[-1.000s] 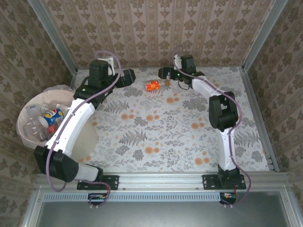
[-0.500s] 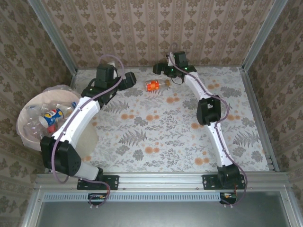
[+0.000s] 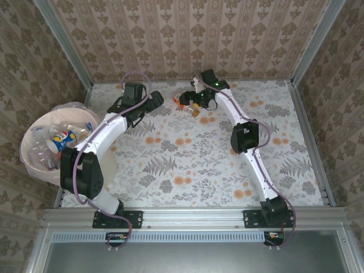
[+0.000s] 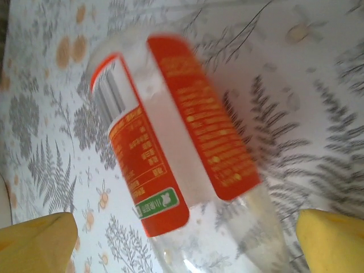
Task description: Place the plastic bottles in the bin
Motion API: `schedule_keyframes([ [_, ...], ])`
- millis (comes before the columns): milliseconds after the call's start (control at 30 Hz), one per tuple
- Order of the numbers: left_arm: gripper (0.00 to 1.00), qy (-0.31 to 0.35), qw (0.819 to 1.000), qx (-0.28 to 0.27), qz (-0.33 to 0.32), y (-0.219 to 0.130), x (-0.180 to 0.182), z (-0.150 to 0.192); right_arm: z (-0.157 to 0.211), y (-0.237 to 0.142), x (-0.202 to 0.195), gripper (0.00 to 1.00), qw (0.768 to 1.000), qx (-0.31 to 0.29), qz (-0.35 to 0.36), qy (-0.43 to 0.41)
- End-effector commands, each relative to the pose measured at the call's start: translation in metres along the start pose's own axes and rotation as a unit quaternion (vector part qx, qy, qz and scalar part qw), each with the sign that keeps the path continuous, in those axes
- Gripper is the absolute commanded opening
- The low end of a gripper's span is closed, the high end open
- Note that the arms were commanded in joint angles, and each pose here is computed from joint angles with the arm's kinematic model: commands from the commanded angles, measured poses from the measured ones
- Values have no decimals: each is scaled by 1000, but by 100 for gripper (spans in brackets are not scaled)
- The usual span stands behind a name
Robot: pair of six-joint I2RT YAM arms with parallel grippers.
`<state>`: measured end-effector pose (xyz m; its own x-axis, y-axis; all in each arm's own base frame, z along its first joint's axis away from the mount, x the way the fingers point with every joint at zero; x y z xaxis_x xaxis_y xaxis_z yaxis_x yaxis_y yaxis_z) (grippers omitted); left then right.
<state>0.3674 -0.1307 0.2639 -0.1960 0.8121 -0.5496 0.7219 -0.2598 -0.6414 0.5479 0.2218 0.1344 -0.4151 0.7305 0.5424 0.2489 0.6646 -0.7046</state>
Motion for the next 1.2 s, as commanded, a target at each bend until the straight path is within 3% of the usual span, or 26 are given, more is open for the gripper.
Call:
schedule_keyframes([
  [0,100,-35,999,2,-16,18,17,-3,4,-5,24,100,998,21,18,-50],
  [100,100,-34,999,4,-23,26,20,-4,11,2,33,99,995,37,71,-63],
  [167,100,-33,999,9,-28,31,22,-3,18,7,37,95,986,52,145,-69],
  [367,100,-36,998,21,-38,42,27,1,41,25,51,63,949,89,288,-94],
  [567,100,-33,998,25,-40,40,28,3,47,26,52,46,946,101,298,-81],
  [767,100,-31,999,25,-26,33,28,6,36,3,70,32,949,87,287,-101],
  [1000,100,-17,1000,24,-9,20,27,10,31,-45,98,30,944,102,276,-147],
  [1167,100,-16,999,26,9,20,25,12,34,-93,114,29,951,68,255,-160],
])
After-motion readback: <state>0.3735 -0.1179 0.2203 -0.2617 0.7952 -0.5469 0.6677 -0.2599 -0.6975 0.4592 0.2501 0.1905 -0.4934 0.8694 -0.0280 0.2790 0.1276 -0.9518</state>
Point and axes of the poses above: each hand's point on the last joint's axis, 136 mm out from that joint toward the fingers, its own y axis out along the fingers, its own x axis along the line the jaws close on, z = x × y, the point moved 10 cm from there along -y, back along the fingers, and after that the axes turned 5 degrees about -y, right-handed, at the moved point
